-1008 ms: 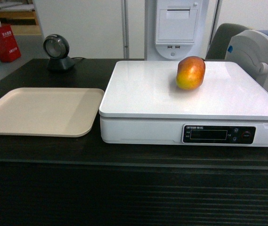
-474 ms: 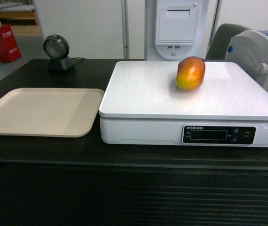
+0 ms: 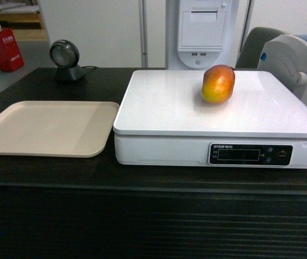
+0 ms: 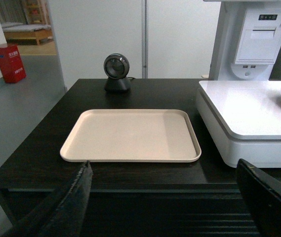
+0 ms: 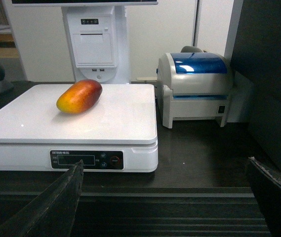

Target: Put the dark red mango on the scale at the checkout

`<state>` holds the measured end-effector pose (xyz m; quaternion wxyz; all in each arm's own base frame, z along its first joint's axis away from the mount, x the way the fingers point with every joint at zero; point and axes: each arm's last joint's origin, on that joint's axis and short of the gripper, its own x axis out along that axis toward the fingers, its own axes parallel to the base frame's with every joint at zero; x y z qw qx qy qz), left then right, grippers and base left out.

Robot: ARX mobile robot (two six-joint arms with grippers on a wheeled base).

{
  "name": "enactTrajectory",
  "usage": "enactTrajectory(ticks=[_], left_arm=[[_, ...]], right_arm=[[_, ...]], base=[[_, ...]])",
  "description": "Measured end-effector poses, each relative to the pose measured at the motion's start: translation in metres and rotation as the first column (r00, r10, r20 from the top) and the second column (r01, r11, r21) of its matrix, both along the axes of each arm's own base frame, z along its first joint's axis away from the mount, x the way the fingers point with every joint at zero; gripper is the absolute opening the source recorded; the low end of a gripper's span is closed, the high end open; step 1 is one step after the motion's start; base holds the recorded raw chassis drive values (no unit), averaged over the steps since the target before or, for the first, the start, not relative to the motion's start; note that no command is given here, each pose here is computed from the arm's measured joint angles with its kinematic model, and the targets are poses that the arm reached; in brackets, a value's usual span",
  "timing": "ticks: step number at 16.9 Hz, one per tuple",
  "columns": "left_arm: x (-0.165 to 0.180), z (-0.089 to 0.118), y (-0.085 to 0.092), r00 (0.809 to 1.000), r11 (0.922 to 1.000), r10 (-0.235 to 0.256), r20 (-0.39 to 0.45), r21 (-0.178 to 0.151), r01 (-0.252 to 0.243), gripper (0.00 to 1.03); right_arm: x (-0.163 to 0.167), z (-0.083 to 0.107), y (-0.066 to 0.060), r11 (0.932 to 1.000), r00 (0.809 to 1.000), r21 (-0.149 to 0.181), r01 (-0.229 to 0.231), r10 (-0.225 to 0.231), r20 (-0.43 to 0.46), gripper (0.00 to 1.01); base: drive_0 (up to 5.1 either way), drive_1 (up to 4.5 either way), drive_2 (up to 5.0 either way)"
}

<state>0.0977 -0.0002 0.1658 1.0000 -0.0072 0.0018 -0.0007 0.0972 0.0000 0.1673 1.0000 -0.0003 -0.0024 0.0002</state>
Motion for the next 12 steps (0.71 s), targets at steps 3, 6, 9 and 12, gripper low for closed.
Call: enactTrajectory(ticks=[3, 6, 9, 12], left_arm=[[0.0, 0.0, 0.0, 1.0, 1.0, 0.0, 0.0, 0.0, 0.0, 0.97], [0.0, 0.0, 0.0, 1.0, 1.0, 0.0, 0.0, 0.0, 0.0, 0.98], [0.0, 0.0, 0.0, 1.0, 1.0, 0.0, 0.0, 0.001, 0.0, 0.98], [0.0, 0.0, 0.0, 1.0, 1.0, 0.0, 0.0, 0.001, 0.0, 0.98]], right_arm=[[0.0, 0.0, 0.0, 1.0, 1.0, 0.0, 0.0, 0.0, 0.0, 0.98], [0.0, 0.0, 0.0, 1.0, 1.0, 0.0, 0.0, 0.0, 0.0, 0.98], [0.0, 0.0, 0.0, 1.0, 1.0, 0.0, 0.0, 0.0, 0.0, 0.98], [0.0, 0.0, 0.0, 1.0, 1.0, 0.0, 0.0, 0.0, 0.0, 0.98]], base=[[0.0, 0.0, 0.0], [0.0, 0.0, 0.0], [0.0, 0.0, 0.0], [0.0, 0.0, 0.0]])
